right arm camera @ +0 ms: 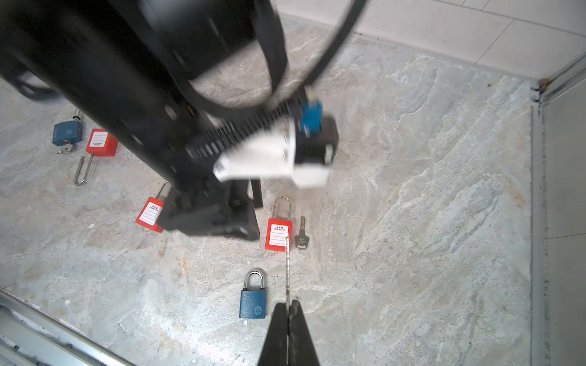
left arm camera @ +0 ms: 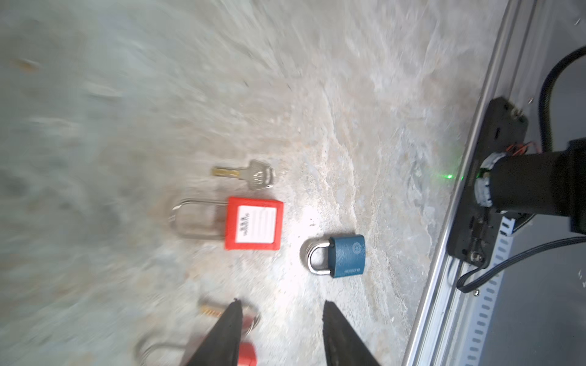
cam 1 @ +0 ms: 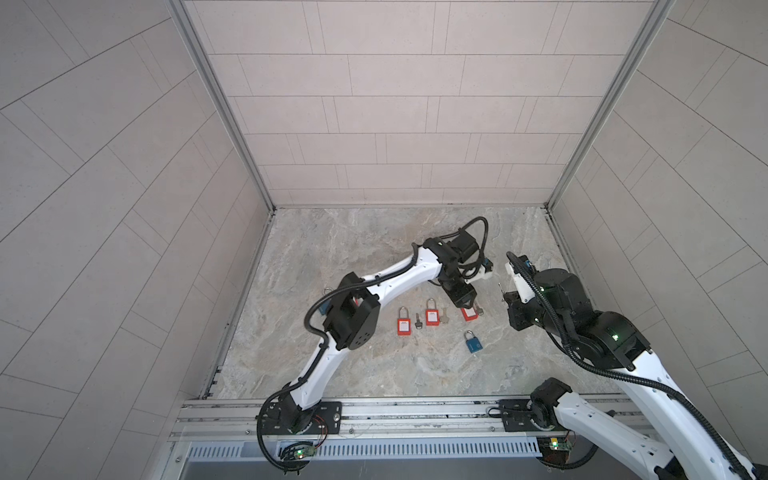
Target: Lock with the key
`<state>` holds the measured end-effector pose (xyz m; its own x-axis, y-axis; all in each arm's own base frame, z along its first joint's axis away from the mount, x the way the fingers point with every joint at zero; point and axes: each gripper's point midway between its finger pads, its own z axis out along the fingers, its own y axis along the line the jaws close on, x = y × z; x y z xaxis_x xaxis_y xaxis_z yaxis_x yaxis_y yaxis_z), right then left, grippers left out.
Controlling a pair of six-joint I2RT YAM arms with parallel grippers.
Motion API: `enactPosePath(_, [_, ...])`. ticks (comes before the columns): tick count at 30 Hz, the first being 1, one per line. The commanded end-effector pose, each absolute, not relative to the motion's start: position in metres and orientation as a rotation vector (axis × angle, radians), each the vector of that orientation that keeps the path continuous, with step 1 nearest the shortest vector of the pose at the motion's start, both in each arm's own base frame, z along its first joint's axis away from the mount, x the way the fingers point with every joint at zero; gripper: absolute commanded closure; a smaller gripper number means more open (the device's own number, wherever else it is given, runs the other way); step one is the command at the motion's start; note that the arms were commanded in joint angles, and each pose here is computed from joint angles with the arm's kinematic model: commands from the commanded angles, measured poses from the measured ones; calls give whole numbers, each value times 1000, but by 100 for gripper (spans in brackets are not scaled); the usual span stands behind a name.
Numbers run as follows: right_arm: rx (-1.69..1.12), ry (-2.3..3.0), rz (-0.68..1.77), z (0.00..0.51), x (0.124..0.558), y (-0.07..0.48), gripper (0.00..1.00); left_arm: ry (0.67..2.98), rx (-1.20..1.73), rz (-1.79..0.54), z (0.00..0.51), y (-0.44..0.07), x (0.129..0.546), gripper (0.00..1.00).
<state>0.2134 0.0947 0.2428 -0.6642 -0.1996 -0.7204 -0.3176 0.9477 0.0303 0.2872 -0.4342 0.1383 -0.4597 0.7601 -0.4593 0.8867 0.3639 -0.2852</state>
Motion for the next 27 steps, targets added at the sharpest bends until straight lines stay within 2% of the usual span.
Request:
enactPosePath(1, [-347, 2396, 275, 230, 211, 107, 100, 2266, 1261, -686, 198, -406, 314, 53])
enactPosePath(6, [-312, 2502, 324, 190, 217, 119, 100, 2247, 872, -648, 216, -319, 336, 53])
enactPosePath(12, [-216, 2599, 229, 148, 217, 107, 100, 2167, 699, -653, 227, -249, 309, 53])
enactPosePath(16, [-172, 2669, 202, 119, 215, 105, 100, 2179, 633, -629, 226, -223, 290, 53])
enactPosePath(21, [-117, 2767, 101, 84, 213, 96, 100, 2143, 542, -731, 247, -213, 270, 52])
enactPosePath(27, [-124, 2809, 34, 58, 213, 91, 100, 2160, 468, -659, 242, -190, 256, 51])
